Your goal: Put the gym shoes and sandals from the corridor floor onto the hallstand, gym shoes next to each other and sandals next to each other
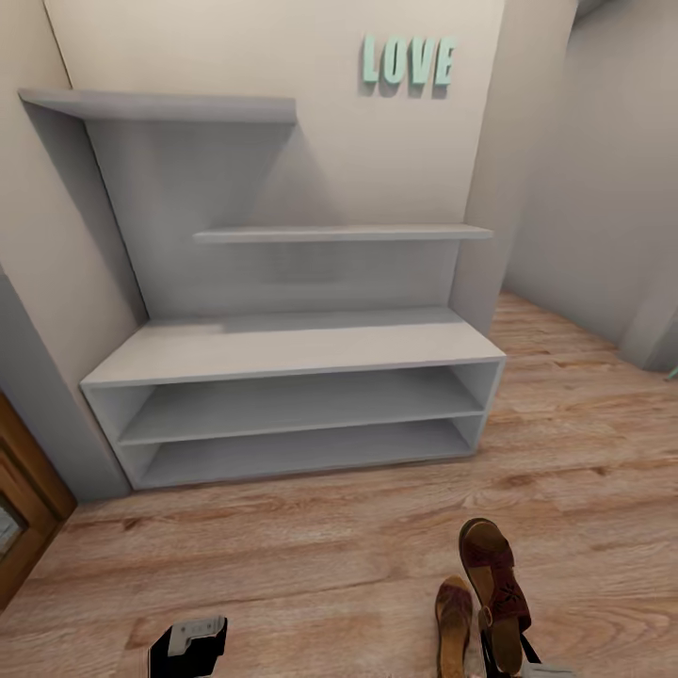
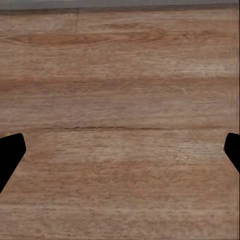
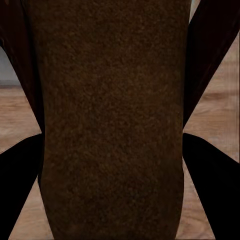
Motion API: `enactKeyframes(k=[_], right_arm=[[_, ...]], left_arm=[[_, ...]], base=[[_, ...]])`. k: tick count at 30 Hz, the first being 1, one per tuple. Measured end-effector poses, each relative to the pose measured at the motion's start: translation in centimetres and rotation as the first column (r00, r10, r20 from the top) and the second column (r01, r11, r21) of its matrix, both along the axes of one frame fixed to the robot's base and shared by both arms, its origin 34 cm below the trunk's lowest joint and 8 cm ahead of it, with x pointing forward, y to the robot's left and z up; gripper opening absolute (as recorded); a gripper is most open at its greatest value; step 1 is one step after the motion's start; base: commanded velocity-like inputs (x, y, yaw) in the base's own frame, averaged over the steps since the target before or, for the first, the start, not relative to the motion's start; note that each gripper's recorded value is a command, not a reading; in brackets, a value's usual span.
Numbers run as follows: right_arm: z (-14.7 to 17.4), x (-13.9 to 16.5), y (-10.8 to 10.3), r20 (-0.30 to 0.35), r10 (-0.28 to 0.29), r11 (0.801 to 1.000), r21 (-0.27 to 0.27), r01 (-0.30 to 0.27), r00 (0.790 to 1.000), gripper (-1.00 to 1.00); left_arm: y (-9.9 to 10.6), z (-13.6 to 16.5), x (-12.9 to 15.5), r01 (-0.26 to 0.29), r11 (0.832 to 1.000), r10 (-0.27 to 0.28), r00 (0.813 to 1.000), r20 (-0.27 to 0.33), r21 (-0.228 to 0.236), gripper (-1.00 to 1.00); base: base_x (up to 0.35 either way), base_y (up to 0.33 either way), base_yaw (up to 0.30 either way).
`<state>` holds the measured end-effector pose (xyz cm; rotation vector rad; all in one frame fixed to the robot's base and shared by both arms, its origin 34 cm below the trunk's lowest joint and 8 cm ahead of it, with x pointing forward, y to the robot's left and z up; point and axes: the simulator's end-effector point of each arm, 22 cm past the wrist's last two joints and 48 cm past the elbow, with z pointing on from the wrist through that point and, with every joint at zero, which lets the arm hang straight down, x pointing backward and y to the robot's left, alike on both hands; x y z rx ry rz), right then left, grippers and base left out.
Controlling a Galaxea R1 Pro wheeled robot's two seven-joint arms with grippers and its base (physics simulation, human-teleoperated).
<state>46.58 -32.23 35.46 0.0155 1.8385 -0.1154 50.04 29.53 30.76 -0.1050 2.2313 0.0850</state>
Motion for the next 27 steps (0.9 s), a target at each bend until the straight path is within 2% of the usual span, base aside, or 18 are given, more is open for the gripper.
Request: enactKeyframes(k=[27], right_arm=[[0.0, 0.0, 0.0, 0.0, 0.0, 1.0, 0.0, 0.0, 1.0, -1.0]], left_arm=[[-0.05, -0.04, -0.04, 0.0, 1.0, 0.0, 1.0, -0.001, -0.001, 1.0]], base=[[0.0, 0.0, -0.27]])
